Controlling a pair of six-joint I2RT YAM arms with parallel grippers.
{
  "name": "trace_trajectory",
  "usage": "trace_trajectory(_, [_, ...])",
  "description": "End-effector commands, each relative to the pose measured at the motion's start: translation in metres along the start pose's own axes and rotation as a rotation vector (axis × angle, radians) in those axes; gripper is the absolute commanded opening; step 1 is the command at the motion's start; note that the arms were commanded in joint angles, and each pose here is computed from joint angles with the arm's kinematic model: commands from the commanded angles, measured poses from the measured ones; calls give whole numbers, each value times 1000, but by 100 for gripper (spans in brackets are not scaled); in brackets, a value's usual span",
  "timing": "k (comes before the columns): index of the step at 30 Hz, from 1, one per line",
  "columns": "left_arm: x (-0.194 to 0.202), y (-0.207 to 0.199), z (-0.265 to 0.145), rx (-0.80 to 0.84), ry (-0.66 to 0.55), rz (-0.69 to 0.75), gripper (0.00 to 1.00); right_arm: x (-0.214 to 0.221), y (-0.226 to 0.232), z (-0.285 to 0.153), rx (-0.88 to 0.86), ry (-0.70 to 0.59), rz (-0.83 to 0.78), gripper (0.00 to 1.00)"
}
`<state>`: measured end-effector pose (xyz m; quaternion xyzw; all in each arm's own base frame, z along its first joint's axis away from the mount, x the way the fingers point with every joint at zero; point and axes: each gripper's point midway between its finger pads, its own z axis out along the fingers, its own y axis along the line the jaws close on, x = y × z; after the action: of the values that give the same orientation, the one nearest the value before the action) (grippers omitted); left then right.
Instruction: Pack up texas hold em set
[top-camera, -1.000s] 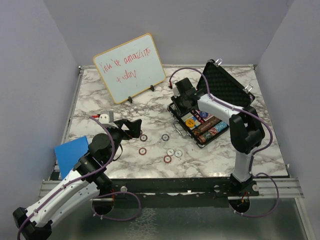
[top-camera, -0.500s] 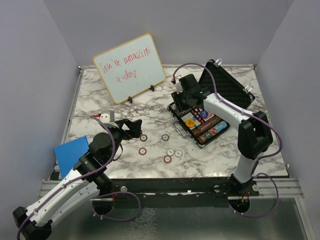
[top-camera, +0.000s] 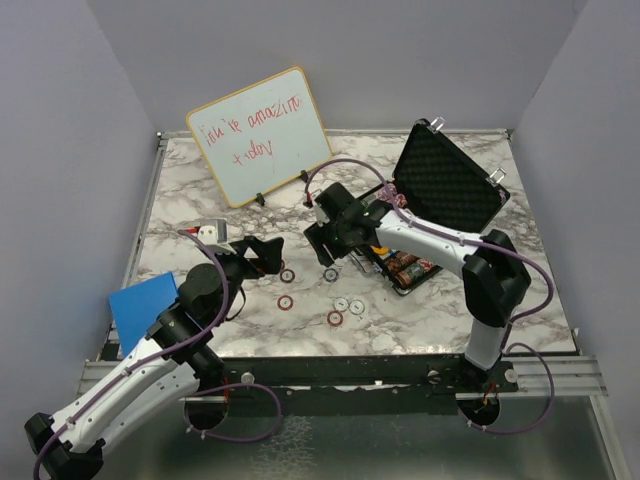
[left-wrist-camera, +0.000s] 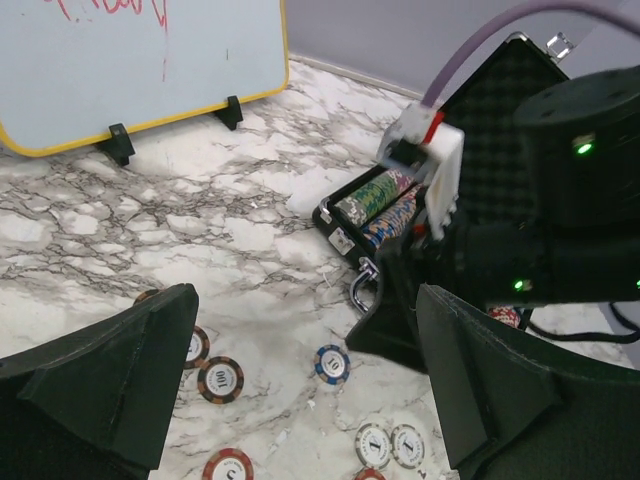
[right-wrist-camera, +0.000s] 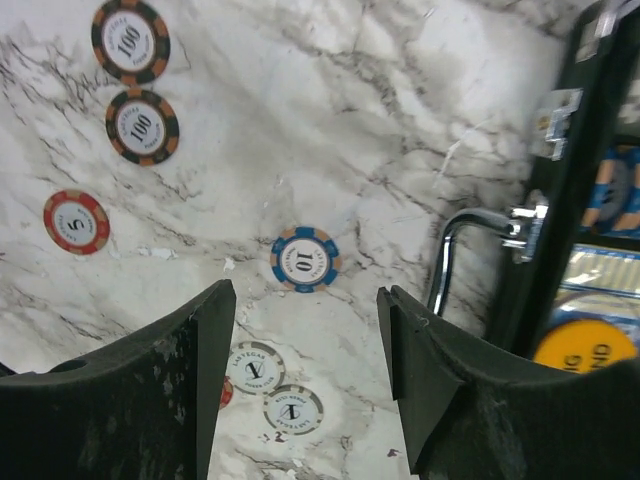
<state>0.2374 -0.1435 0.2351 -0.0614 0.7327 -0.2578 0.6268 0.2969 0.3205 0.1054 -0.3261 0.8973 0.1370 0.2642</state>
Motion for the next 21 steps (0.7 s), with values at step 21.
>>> trace_trajectory(21, [7, 11, 0, -48, -7, -37, 99, 73, 11, 69, 62, 303, -27, 65])
